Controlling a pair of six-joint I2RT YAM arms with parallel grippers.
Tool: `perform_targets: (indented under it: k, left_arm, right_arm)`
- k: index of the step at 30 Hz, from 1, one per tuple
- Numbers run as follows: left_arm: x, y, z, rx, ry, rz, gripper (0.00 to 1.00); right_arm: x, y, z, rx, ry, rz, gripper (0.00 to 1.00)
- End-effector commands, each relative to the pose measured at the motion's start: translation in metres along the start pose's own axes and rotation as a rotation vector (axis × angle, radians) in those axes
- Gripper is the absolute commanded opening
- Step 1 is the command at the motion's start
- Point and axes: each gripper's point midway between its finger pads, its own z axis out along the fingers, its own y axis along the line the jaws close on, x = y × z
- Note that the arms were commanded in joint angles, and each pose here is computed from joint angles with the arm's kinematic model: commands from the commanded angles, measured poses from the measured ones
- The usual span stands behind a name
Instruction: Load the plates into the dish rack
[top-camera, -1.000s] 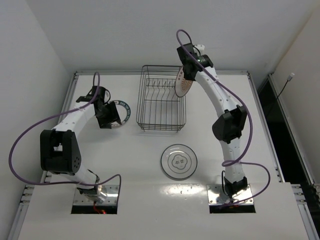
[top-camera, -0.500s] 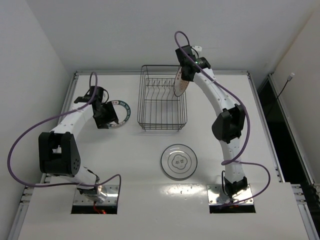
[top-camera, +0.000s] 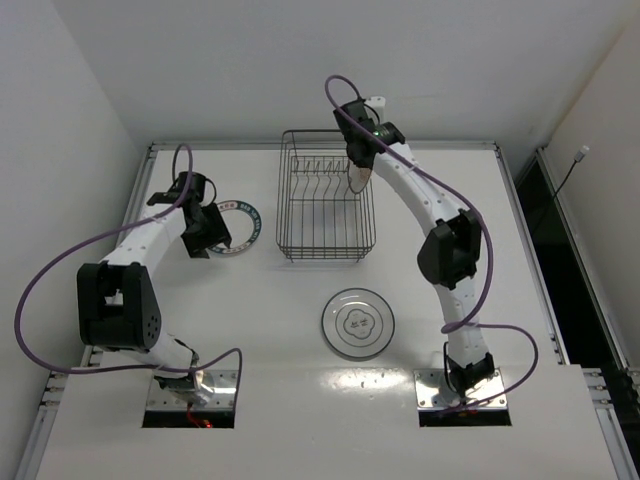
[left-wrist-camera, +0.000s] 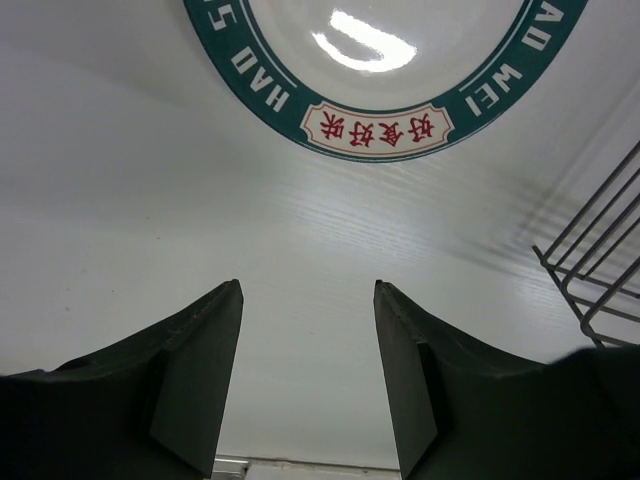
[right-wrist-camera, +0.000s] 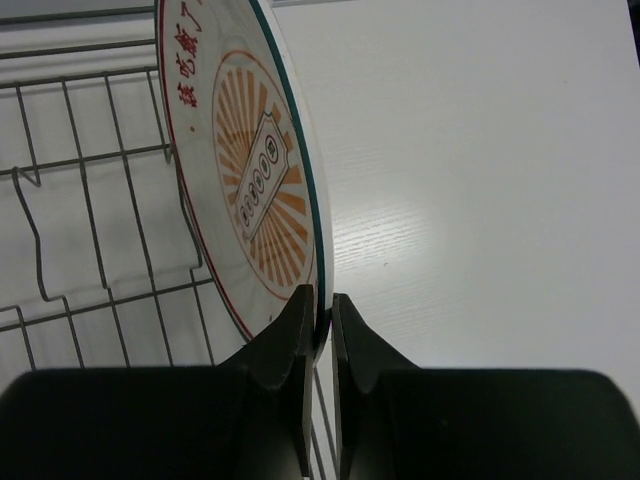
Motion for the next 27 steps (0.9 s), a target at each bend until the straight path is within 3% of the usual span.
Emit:
perform_targets:
  k: [1,14,23,27]
  left_arm:
    - [-0.019,0.003,-0.012,-0.028,-0.059,-0.03,0.52]
    - [-0.02,0.012,-0.02,-0.075,-0.073,-0.039,0.52]
    - [-0.024,0.01,-0.017,-0.064,-0.093,-0.04,0.52]
    - [-0.027,0.004,-0.014,-0.038,-0.095,-0.041,0.52]
  right_arm:
    - [0.056,-0.004,0.017,0.073,0.132,-0.205,0.0]
    - [0.068,0.016,0.025,0.02,0.167,-0.207,0.0]
    - [0.083,0.019,0.019,-0.1,0.279,-0.062,0.01]
    - [0.083,0.024,0.013,-0.15,0.307,-0.01,0.12]
